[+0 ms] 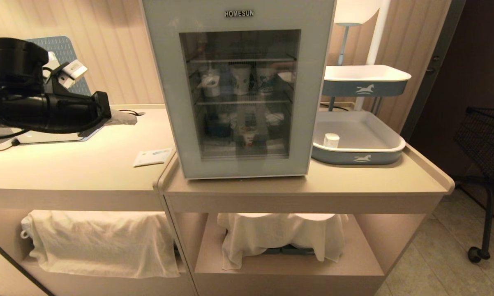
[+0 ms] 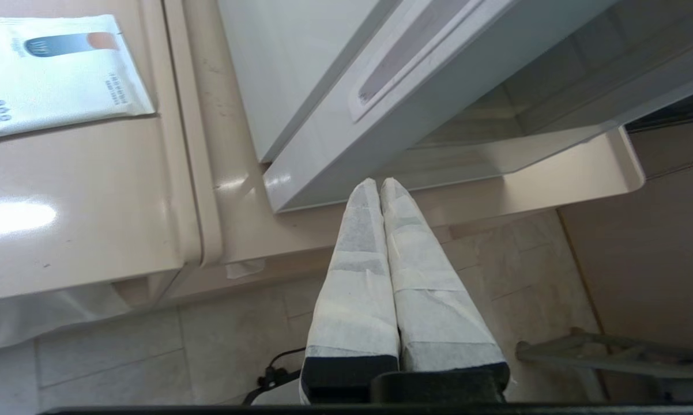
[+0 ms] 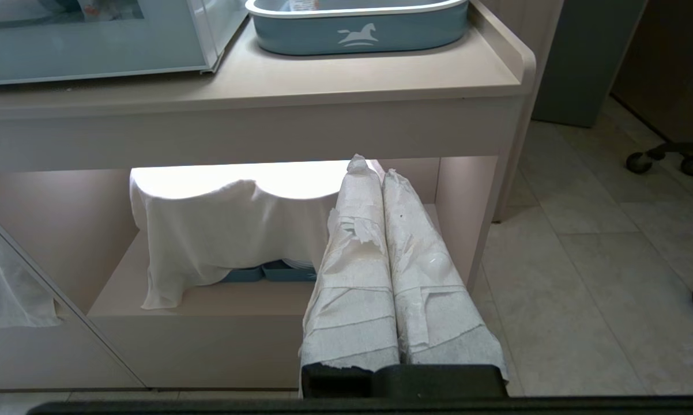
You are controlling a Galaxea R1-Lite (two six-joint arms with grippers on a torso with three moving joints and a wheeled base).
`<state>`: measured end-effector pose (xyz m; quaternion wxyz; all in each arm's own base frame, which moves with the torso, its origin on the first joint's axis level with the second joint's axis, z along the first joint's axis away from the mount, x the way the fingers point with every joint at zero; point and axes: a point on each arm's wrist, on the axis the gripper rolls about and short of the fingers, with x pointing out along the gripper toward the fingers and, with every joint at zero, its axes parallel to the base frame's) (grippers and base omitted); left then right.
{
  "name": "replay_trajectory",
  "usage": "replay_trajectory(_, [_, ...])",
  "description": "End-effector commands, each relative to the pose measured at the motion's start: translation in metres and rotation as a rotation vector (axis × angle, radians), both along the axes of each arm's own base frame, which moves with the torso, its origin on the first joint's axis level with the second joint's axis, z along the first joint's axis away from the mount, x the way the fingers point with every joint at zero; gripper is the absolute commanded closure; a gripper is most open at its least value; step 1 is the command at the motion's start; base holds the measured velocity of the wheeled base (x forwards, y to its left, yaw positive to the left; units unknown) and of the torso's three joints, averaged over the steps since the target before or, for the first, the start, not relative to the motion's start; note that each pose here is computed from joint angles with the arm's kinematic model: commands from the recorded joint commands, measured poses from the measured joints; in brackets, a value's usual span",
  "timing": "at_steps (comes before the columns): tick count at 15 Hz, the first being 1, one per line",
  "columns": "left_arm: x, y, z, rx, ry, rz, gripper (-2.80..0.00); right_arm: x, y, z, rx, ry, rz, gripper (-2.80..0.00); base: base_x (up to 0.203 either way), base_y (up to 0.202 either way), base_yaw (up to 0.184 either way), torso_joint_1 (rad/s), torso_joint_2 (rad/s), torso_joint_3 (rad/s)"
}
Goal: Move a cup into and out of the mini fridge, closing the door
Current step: Open the freezer door
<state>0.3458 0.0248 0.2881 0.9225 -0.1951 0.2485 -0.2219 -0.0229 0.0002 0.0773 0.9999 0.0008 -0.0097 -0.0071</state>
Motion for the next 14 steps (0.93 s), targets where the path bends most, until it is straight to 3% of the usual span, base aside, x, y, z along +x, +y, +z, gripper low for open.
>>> replay_trajectory(1, [0.0081, -0.0053, -0.0049, -0.013, 0.014, -0.023, 0.0, 0.0008, 0.0, -0.0025, 0.0, 0.01, 0.0, 0.0, 0.0, 0.0, 0.0, 0.0, 0.0, 0.0])
replay_trajectory(5, [0.0166, -0.0122, -0.0102, -0.034, 0.017, -0.094, 0.0, 0.0008, 0.0, -0.0025, 0.0, 0.01, -0.001, 0.0, 0.0, 0.0, 0.0, 0.0, 0.0, 0.0])
replay_trajectory(11, [0.0135, -0.012, -0.0082, -0.018, 0.017, -0.087, 0.0, 0.0008, 0.0, -0.0025, 0.0, 0.01, 0.0, 0.0, 0.0, 0.0, 0.0, 0.0, 0.0, 0.0])
replay_trajectory(12, [0.0127, -0.0109, -0.0089, 0.019, 0.0, -0.078, 0.0, 0.0008, 0.0, -0.0025, 0.0, 0.01, -0.001, 0.0, 0.0, 0.0, 0.0, 0.0, 0.0, 0.0])
replay_trajectory(14, [0.0162, -0.0078, -0.0142, 0.182, -0.036, -0.012, 0.0, 0.0008, 0.0, -0.0025, 0.0, 0.01, 0.0, 0.0, 0.0, 0.0, 0.0, 0.0, 0.0, 0.0])
